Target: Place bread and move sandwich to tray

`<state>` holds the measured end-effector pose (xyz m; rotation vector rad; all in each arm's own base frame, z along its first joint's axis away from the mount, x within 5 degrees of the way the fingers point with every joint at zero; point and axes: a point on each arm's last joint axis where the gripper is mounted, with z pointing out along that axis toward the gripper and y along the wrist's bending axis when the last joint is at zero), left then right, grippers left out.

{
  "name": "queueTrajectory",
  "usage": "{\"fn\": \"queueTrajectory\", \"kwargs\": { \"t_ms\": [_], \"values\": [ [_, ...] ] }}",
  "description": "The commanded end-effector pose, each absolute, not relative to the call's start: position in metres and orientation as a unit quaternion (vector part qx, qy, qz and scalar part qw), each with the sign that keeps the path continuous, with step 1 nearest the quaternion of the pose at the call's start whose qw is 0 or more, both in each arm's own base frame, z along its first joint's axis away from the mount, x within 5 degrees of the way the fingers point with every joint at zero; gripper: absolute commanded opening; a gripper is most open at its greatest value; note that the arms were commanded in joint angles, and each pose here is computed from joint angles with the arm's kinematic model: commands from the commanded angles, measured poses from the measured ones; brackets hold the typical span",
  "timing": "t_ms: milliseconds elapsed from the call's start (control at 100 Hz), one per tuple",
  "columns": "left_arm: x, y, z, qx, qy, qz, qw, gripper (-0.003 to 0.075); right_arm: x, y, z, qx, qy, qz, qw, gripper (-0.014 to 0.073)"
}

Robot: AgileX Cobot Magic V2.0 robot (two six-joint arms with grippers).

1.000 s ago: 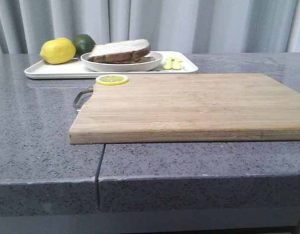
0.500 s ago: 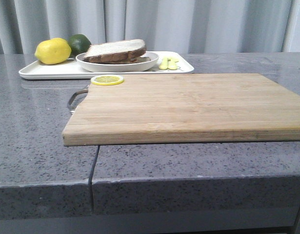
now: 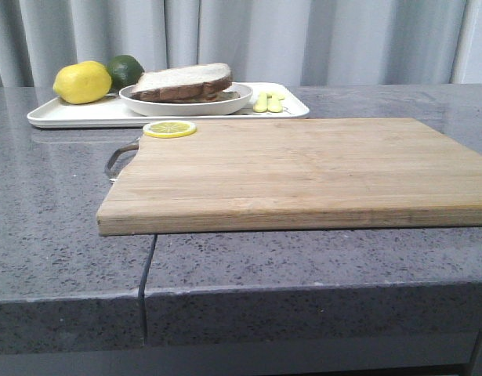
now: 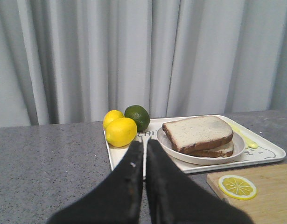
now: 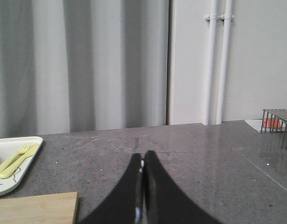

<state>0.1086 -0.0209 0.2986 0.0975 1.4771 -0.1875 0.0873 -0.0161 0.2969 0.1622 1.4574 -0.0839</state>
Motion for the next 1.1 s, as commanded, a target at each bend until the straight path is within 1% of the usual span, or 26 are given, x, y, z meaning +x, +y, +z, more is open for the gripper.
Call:
{"fn": "queueTrajectory", "kwargs": {
  "t_ms": [0, 190, 300, 360, 410, 450, 600, 740, 850, 950, 1040, 1090],
  "values": [
    [0.108, -0.020, 0.313, 0.038, 0.639, -0.088, 0.763, -0.0020, 0.086, -0.016, 0.309, 0.064, 0.645, -0.051, 0.760, -0.0069],
    [0.108, -0.020, 0.313, 0.039, 0.639, -0.087, 0.763, -0.0019, 0.086, -0.016, 0.309, 0.064, 0.645, -0.051, 0.760, -0.0069],
    [0.108, -0.021, 0.311, 0.058, 0.639, -0.071, 0.764, -0.0020, 0.086, -0.016, 0.309, 0.064, 0.645, -0.051, 0.760, -0.0069],
    [0.106, -0.023, 0.307, 0.090, 0.636, -0.048, 0.765, -0.0019, 0.086, -0.016, 0.309, 0.064, 0.645, -0.051, 0.760, -0.0069],
    [0.104, -0.024, 0.300, 0.127, 0.636, -0.022, 0.761, -0.0020, 0.086, -0.017, 0.309, 0.064, 0.645, -0.052, 0.760, -0.0069],
    [0.102, -0.024, 0.293, 0.137, 0.640, -0.015, 0.756, -0.0020, 0.086, -0.016, 0.309, 0.063, 0.645, -0.051, 0.760, -0.0069],
    [0.088, -0.020, 0.258, 0.139, 0.664, -0.009, 0.734, -0.0020, 0.086, -0.016, 0.309, 0.063, 0.645, -0.051, 0.760, -0.0069],
    [0.071, -0.011, 0.234, 0.118, 0.667, 0.014, 0.736, -0.0020, 0.086, -0.016, 0.309, 0.063, 0.645, -0.051, 0.760, -0.0069],
    [0.062, -0.007, 0.224, 0.101, 0.668, 0.033, 0.737, -0.0020, 0.086, -0.016, 0.309, 0.063, 0.645, -0.051, 0.760, -0.0069],
    [0.057, -0.004, 0.213, 0.090, 0.679, 0.046, 0.727, -0.0020, 0.086, -0.016, 0.309, 0.063, 0.645, -0.051, 0.760, -0.0069],
    [0.054, -0.003, 0.208, 0.086, 0.673, 0.049, 0.733, -0.0020, 0.086, -0.016, 0.309, 0.063, 0.645, -0.051, 0.760, -0.0069],
    [0.054, -0.003, 0.205, 0.087, 0.683, 0.049, 0.723, -0.0020, 0.086, -0.016, 0.309, 0.063, 0.645, -0.051, 0.760, -0.0069]
  ]
}}
